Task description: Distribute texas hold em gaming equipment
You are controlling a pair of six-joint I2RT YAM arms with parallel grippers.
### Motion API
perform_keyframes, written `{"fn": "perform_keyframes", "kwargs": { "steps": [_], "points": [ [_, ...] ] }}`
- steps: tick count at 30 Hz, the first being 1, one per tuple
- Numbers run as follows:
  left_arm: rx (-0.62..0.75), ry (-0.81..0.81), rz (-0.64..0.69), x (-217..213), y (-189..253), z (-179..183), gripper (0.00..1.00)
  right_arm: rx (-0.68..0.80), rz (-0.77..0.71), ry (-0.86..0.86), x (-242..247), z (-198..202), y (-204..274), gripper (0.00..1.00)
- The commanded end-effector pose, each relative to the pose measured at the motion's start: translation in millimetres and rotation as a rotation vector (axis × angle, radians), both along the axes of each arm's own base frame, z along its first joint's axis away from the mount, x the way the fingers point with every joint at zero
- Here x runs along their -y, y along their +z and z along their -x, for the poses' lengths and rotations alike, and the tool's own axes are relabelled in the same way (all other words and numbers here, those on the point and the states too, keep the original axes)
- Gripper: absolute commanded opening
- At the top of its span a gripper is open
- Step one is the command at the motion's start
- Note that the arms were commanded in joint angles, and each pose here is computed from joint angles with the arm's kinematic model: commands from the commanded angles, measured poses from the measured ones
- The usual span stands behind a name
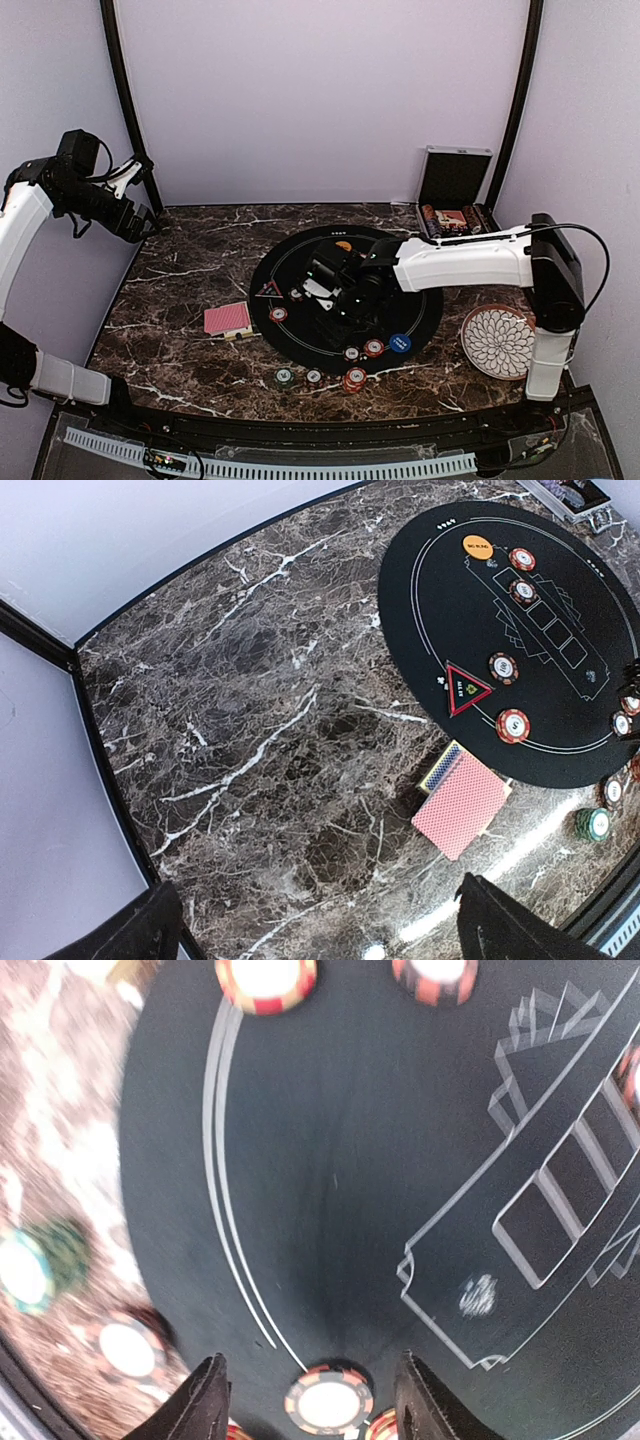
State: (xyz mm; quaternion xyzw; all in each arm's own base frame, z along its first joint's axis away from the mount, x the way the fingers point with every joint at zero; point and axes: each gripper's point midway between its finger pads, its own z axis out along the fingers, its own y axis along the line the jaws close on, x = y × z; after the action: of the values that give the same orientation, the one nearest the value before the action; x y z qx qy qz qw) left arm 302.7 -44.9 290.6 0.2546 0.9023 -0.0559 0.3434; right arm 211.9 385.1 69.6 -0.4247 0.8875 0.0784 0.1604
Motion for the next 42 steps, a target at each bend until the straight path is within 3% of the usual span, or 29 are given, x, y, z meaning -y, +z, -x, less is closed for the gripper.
{"fn": "perform_keyframes", "kwargs": {
  "steps": [1, 12, 23, 32, 42],
  "points": [
    [0.012, -0.005, -0.004, 1, 7, 8, 0.99, 0.026, -0.048, 0.062, -23, 12, 28, 0.6],
    [0.011, -0.006, -0.004, 1, 8, 8, 0.99, -0.05, -0.101, 0.298, -75, 76, 29, 0.74],
    [0.013, -0.011, 0.0, 2, 11, 9, 0.99, -0.074, -0.063, 0.367, -94, 88, 0, 0.78],
    [0.013, -0.014, -0.004, 2, 10, 9, 0.99, -0.085, -0.046, 0.387, -101, 90, -14, 0.77],
    [0.015, -0.013, -0.005, 2, 10, 9, 0.99, -0.091, -0.051, 0.403, -106, 96, -19, 0.65]
  ]
}}
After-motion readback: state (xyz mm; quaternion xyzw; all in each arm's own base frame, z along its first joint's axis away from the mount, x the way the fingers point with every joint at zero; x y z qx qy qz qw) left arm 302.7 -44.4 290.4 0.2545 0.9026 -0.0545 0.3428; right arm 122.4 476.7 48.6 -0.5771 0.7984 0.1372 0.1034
